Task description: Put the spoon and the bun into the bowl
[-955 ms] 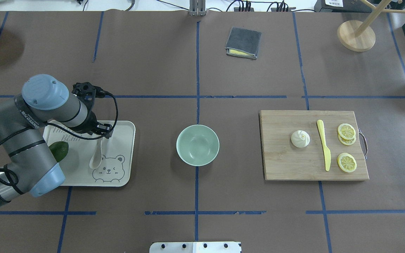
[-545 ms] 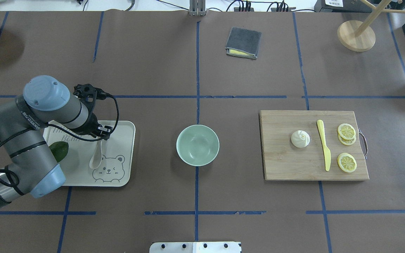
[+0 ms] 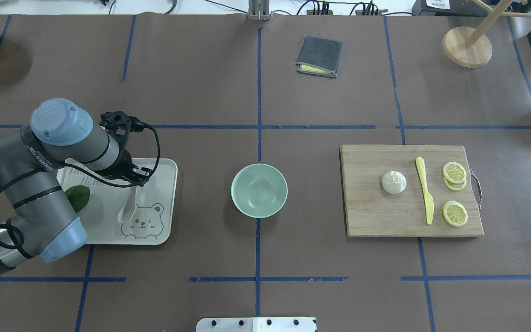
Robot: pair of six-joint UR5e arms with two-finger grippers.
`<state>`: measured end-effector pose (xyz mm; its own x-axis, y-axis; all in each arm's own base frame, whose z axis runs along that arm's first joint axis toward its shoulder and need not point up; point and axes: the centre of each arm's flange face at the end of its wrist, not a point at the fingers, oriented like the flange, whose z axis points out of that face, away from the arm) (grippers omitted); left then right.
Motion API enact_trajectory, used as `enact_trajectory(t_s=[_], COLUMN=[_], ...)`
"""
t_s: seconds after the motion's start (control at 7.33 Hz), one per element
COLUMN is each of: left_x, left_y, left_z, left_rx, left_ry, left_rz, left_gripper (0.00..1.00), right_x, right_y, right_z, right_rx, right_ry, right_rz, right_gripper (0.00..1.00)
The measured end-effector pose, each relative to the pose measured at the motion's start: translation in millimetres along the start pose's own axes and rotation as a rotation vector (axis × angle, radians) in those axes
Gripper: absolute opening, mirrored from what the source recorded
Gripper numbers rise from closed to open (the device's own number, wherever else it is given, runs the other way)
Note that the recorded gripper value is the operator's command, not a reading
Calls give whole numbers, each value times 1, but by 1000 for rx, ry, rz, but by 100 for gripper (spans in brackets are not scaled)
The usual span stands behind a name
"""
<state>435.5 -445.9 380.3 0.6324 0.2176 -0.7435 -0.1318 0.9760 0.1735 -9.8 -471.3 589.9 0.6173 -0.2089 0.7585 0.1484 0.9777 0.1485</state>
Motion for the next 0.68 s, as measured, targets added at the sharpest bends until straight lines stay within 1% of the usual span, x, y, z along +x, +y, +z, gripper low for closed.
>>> enact_trajectory(t_s=[0.27, 0.41, 0.55, 0.68], left_x=[58, 95, 136, 175], left_y=[-18, -31, -39, -36], left_z=[-35, -55, -71, -70], left_rx=[43, 84, 151, 234], left_ry=[92, 136, 168, 192], left_rz=[-47, -81, -127, -154], left_gripper=[0, 0, 0, 0], right_x=[-2, -4, -7, -8], right_y=[-1, -2, -4, -4], right_z=[-1, -1, -2, -3], right_rx=[2, 4, 6, 7], right_ry=[-11, -25, -40, -48], right_rz=[-1, -3, -6, -8], right_gripper=[100, 100, 100, 100])
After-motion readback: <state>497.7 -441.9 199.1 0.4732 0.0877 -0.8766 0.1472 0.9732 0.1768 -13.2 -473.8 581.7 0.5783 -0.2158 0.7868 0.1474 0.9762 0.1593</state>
